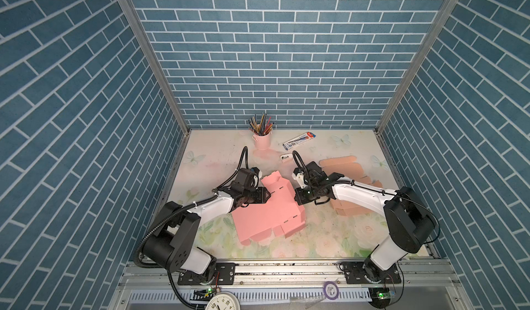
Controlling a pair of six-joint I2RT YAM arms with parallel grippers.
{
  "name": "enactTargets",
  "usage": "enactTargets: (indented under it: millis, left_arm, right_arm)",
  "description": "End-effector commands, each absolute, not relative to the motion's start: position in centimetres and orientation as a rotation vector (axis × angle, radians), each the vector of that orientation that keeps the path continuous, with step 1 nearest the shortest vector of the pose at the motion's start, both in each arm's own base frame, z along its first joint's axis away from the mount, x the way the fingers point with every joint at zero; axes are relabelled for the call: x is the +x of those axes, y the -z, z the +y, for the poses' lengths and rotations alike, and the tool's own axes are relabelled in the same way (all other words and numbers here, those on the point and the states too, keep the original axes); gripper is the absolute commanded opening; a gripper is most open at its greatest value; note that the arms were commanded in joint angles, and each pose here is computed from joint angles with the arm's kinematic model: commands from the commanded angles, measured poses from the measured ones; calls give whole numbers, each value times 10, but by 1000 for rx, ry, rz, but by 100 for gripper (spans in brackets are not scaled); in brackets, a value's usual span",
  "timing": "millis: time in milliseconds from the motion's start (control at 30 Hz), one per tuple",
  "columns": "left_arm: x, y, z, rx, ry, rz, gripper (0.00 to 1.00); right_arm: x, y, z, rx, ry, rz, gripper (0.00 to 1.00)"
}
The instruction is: Fold the paper box
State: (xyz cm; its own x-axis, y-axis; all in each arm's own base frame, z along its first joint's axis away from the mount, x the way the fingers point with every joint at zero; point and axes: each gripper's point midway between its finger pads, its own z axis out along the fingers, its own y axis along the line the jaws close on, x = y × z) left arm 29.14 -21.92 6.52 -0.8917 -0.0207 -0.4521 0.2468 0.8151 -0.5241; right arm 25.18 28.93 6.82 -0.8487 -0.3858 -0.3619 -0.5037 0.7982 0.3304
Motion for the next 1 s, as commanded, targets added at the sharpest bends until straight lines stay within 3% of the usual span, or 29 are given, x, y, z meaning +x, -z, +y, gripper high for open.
enactTargets:
  millis: [0, 367, 533, 967]
  left_arm:
    - [295, -80, -219, 168, 848, 2510, 46]
    - [317, -135, -197, 74, 918, 2332, 46]
    - [335, -143, -171, -54, 914, 2294, 45]
    - [385, -107, -156, -152, 831, 2322, 44]
  right_arm:
    - [254, -69, 275, -796, -440, 2698, 0]
    - [255, -95, 266, -1085, -98, 2554, 0]
    - [263, -113, 260, -1093, 98, 2448, 0]
    - [267, -154, 270, -1218, 321, 2171, 0]
